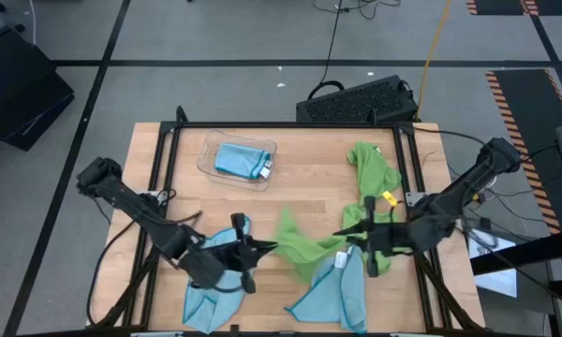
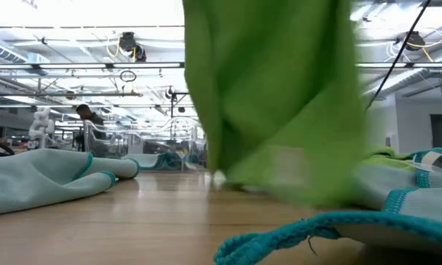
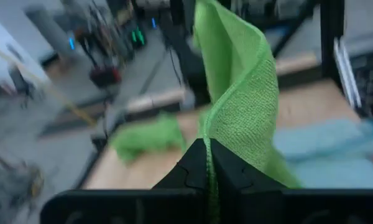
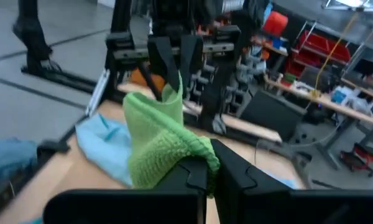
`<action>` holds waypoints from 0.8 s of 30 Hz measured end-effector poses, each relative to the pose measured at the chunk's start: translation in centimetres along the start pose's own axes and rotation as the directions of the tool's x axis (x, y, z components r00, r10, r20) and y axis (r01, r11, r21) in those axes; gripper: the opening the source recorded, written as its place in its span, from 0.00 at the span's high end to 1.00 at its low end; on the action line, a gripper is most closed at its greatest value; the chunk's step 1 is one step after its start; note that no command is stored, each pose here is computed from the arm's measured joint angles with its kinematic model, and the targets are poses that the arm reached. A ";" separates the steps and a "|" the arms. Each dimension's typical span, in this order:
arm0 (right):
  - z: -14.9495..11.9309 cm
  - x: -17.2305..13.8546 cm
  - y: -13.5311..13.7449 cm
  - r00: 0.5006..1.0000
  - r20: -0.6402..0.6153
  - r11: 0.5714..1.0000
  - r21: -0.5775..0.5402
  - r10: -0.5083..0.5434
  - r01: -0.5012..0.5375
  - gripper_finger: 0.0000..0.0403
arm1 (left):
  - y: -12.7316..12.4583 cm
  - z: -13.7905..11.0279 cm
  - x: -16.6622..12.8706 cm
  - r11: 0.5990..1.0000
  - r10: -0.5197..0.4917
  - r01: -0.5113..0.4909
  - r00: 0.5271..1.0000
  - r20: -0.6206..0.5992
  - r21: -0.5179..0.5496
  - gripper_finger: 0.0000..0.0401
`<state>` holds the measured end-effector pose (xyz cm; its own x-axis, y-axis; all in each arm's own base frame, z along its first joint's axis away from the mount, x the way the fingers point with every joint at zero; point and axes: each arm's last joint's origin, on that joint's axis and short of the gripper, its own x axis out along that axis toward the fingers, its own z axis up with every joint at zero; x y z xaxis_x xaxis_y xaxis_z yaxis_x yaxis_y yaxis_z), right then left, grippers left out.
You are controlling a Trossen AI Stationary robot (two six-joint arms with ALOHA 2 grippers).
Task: Fold microfiber towels
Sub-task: Fold the bottom left green microfiber cloth
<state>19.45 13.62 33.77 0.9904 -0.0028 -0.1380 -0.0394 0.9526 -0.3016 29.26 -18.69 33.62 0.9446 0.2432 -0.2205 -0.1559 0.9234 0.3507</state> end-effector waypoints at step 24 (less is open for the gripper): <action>0.3 -1.3 -3.5 0.962 -0.228 0.985 0.052 -0.149 0.165 0.99 | 3.6 -1.2 -3.7 0.979 -0.206 0.202 0.956 -0.210 -0.039 0.96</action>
<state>18.32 10.37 35.24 0.9287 -0.2139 -0.3030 0.1312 0.9536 -0.2711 24.85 -15.98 34.63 0.8741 0.1049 -0.4744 0.0269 0.9644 0.2629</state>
